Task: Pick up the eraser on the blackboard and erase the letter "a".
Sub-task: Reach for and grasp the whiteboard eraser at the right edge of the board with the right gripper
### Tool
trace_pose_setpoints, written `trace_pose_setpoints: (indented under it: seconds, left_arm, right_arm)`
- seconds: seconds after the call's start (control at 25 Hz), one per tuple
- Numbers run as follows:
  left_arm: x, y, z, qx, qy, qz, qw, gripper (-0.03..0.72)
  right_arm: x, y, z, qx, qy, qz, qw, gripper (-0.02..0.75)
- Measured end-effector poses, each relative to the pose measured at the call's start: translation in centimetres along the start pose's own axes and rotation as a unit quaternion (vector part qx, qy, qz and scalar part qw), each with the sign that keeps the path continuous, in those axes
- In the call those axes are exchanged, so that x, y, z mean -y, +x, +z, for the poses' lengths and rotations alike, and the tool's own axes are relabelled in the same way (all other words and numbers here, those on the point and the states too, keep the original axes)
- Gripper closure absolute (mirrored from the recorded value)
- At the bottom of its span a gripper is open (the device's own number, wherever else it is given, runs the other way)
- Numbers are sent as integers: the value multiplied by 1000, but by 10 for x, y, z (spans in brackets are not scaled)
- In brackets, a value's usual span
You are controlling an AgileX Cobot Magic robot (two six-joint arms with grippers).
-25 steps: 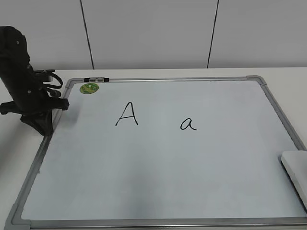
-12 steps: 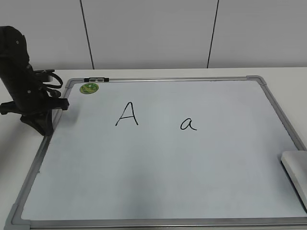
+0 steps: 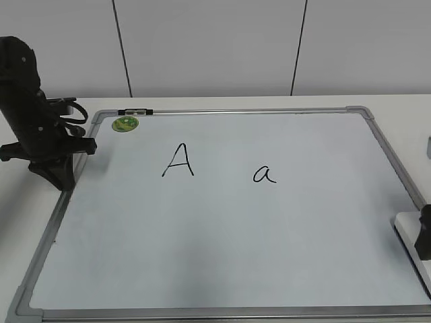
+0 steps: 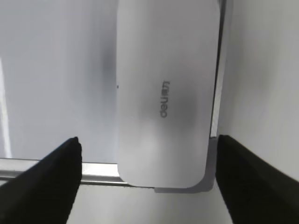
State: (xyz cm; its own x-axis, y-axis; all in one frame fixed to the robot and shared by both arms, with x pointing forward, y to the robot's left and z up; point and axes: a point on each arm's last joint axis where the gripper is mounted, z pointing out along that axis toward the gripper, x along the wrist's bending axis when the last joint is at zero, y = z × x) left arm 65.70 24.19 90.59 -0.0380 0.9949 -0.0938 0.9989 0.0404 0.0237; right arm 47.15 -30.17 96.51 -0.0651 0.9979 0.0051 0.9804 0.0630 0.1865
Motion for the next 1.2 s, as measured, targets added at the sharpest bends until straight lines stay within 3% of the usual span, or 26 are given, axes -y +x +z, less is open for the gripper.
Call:
trace_pose_setpoints:
  seconds: [0.44,1.2]
  left_arm:
    - [0,0,0,1,0,0,1000,642]
    - [0,-1,0,4,0,-2,1000,639]
  right_arm:
    - [-17,-8,23,0,56,12,998,66]
    - [-25,-15,43,-25,71,38,996,87]
